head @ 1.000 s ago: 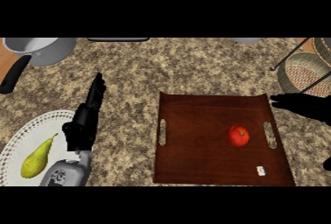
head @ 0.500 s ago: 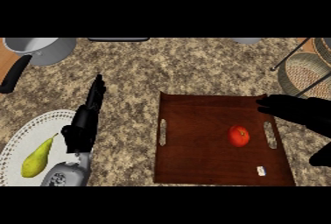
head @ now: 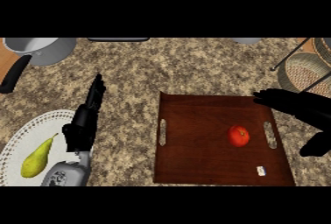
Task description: Pick the tomato from the tray and place it in the tiered basket
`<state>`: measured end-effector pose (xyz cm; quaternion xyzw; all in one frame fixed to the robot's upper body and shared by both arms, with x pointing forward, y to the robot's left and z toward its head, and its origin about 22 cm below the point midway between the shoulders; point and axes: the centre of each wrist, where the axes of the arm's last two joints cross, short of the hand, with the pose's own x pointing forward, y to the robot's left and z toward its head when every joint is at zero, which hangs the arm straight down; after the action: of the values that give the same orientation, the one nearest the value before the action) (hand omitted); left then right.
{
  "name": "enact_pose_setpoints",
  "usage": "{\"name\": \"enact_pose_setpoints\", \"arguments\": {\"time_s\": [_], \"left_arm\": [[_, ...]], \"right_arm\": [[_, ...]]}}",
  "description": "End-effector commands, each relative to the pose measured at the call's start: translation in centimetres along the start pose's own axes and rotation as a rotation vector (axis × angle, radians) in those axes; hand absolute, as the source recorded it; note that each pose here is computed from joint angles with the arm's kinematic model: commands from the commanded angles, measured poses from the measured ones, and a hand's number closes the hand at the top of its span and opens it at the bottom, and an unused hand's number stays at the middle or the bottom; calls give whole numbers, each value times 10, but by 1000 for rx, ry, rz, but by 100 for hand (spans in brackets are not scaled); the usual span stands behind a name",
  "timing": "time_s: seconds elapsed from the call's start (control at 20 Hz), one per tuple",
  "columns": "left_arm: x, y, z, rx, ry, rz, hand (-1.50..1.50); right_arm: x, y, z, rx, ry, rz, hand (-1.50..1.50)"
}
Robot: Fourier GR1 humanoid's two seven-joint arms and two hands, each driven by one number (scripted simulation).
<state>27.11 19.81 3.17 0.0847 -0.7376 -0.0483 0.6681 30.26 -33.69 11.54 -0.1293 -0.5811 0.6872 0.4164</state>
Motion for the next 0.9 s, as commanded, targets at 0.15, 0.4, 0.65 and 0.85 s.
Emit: {"name": "enact_pose_setpoints", "arguments": {"time_s": [0.15, 0.4, 0.65, 0.85], "left_arm": [[9, 5, 6, -10, 8, 2, 0], [7, 11, 1, -8, -9, -5, 0], [-4, 23, -3, 5, 8, -7, 0], [-4, 4, -1, 14, 2, -2, 0]], "right_arm": [[-23, 14, -9, 70, -3, -64, -150], [-30, 36, -21, 62, -36, -63, -150], [-19, 42, -29, 63, -65, -80, -150], [-14, 38, -26, 104, -72, -92, -150]]}}
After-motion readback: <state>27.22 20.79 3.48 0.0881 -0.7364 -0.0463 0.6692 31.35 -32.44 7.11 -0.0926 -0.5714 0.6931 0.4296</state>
